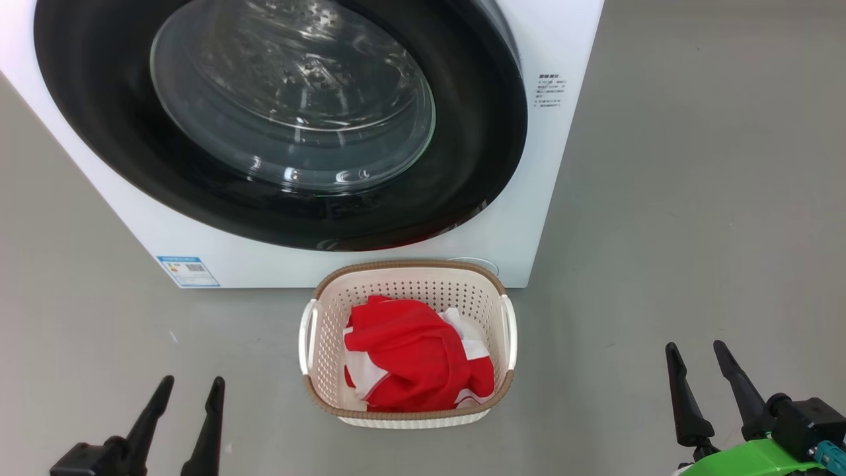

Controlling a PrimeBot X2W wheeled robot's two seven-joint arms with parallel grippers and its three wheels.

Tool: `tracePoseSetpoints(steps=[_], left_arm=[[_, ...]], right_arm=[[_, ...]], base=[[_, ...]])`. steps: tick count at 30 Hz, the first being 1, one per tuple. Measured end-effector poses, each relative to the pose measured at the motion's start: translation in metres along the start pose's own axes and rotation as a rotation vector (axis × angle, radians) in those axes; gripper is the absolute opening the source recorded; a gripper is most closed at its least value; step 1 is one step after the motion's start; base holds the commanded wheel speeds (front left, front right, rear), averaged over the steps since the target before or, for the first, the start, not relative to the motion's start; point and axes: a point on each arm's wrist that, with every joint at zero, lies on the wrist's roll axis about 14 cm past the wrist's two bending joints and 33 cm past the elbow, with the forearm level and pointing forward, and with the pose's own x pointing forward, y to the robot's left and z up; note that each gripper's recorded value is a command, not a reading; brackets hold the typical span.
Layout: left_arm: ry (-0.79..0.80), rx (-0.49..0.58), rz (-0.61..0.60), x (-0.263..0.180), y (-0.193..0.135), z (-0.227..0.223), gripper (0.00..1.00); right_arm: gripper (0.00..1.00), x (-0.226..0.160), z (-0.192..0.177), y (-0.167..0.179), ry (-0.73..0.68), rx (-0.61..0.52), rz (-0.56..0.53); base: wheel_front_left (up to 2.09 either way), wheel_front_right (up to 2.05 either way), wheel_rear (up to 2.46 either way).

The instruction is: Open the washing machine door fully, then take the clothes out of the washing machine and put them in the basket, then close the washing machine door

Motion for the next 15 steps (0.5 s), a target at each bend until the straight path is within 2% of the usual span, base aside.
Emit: tracePoseSetpoints(steps=[3, 4, 10, 15], left_arm=[[0.002, -0.001, 0.000, 0.000, 0.000, -0.001, 1.00], [0.003, -0.002, -0.001, 0.000, -0.001, -0.001, 0.00], [0.075, -0.055, 0.007, -0.006, -0.012, -0.029, 0.00], [0.090, -0.106, 0.019, -0.008, -0.013, -0.033, 0.00]], right_arm=[[1.00, 0.000, -0.001, 0.000, 0.002, 0.000, 0.000], [0.00, 0.000, -0.001, 0.000, 0.003, 0.001, 0.000], [0.00, -0.006, -0.026, -0.002, 0.077, 0.023, -0.023], [0.00, -0.007, -0.026, -0.004, 0.078, 0.069, -0.038]], base=[[0.00, 0.00, 0.00], [0.00, 0.00, 0.00], [0.00, 0.00, 0.00], [0.00, 0.00, 0.00]])
